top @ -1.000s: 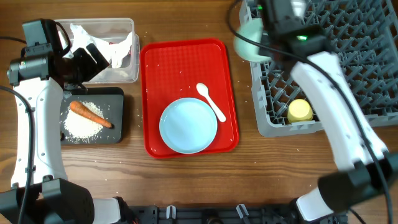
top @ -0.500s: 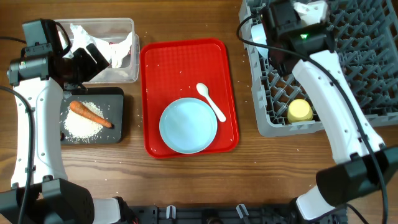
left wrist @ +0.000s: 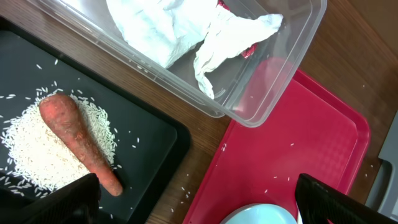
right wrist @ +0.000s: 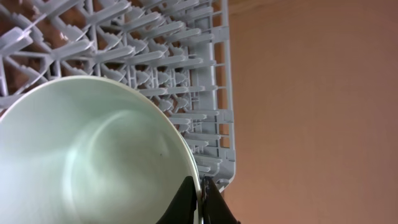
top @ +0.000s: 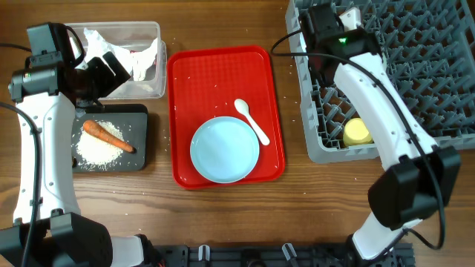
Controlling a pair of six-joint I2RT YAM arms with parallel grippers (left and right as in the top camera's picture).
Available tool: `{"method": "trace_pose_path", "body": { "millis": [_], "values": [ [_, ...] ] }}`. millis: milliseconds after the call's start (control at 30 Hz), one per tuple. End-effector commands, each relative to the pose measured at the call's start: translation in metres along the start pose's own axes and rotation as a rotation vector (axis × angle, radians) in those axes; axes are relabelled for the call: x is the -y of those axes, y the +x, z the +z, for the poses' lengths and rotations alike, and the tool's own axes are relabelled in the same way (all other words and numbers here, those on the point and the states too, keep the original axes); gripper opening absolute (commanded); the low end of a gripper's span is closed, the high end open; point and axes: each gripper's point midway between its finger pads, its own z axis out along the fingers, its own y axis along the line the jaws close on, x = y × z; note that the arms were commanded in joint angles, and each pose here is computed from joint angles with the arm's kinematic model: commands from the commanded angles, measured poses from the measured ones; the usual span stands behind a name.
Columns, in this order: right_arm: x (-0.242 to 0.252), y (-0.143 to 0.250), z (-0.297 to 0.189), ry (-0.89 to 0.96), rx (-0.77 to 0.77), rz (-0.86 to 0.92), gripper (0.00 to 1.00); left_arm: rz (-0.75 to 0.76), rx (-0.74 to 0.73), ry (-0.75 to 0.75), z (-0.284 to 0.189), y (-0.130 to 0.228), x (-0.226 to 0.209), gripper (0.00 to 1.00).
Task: Sort waste into correct bins and load items into the dishwasher rack
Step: 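Carry the green bowl into the dish rack and release it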
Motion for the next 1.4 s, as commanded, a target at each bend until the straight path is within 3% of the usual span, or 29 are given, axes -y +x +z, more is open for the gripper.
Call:
{"method": "trace_pose_path", "body": {
  "millis": [0, 133, 433, 633, 1033, 1267, 1367],
  "values": [
    [-0.025, 0.003, 0.018, 0.018, -0.05, -0.11, 0.04, -0.01, 0.015, 0.007, -0.004, -0.004, 0.001, 1.0],
    [-0.04, 0.003, 0.031, 0.055, -0.085, -0.237, 0.04, -0.01, 0.015, 0.007, -0.004, -0.004, 0.001, 1.0],
    [-0.07, 0.006, 0.035, -0.075, -0.091, -0.252, 0.04, -0.01, 0.015, 0.007, -0.004, -0.004, 0.001, 1.0],
    [-0.109, 0.001, 0.012, -0.236, -0.04, -0.278, 0.04, -0.01, 0.015, 0.007, -0.004, -0.004, 0.001, 1.0],
    [-0.125, -0.006, -0.013, -0.242, 0.022, -0.355, 0.04, -0.01, 0.015, 0.007, -0.004, -0.004, 0.001, 1.0],
    [-0.072, -0.016, -0.007, 0.073, 0.016, -0.452, 0.04, -0.01, 0.015, 0.007, -0.004, -0.004, 0.001, 1.0],
    [-0.061, -0.02, -0.002, 0.122, 0.005, -0.516, 0.04, -0.01, 0.015, 0.007, -0.004, -0.004, 0.001, 1.0]
  ]
}}
